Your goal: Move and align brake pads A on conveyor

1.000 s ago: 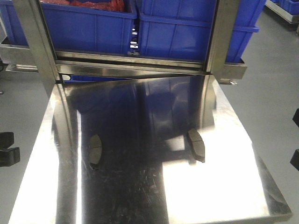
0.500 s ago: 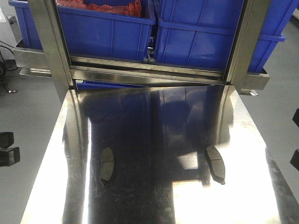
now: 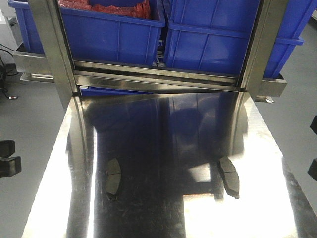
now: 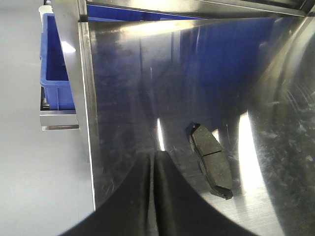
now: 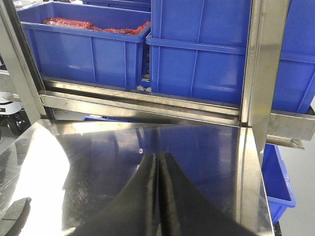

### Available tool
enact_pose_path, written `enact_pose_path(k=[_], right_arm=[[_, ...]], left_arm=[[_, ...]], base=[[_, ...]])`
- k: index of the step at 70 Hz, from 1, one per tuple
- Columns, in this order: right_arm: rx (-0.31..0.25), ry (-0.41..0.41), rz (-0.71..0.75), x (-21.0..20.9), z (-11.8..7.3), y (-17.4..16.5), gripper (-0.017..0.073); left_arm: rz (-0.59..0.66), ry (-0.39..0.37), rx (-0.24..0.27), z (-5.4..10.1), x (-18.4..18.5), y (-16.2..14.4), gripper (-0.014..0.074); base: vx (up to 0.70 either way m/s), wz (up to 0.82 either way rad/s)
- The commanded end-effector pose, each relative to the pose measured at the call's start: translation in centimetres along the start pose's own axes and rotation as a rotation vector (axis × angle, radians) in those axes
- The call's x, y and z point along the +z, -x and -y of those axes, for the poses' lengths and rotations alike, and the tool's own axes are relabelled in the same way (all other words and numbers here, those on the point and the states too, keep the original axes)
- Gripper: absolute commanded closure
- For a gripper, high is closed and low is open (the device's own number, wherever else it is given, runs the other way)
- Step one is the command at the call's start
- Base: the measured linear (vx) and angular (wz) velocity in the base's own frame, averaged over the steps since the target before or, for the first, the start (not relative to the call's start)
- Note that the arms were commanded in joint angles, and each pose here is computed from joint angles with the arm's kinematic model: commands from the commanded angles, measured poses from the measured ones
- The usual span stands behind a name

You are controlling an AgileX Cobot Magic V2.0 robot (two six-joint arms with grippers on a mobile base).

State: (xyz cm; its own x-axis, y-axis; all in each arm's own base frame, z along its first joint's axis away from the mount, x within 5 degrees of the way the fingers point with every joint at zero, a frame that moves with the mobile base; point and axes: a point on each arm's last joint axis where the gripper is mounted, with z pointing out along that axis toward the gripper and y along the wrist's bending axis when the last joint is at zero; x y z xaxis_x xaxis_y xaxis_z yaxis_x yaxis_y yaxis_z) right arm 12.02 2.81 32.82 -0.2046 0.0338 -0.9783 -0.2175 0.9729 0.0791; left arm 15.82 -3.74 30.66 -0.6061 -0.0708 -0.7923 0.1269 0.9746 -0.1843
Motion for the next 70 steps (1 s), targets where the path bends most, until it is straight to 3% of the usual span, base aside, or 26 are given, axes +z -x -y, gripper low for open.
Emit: enact_pose_path(k=[1, 70], right_arm=[[-0.011, -0.004, 0.101, -0.23, -0.01, 1.57, 0.0568], [-0.011, -0.004, 0.101, -0.23, -0.01, 1.57, 0.0568]], left_arm=[[0.086, -0.018, 0.001, 0.31, -0.50, 1.24, 0.0601], [0.086, -0.018, 0.001, 0.31, -0.50, 1.24, 0.0601]], base=[[0.00, 0.00], [0.00, 0.00]])
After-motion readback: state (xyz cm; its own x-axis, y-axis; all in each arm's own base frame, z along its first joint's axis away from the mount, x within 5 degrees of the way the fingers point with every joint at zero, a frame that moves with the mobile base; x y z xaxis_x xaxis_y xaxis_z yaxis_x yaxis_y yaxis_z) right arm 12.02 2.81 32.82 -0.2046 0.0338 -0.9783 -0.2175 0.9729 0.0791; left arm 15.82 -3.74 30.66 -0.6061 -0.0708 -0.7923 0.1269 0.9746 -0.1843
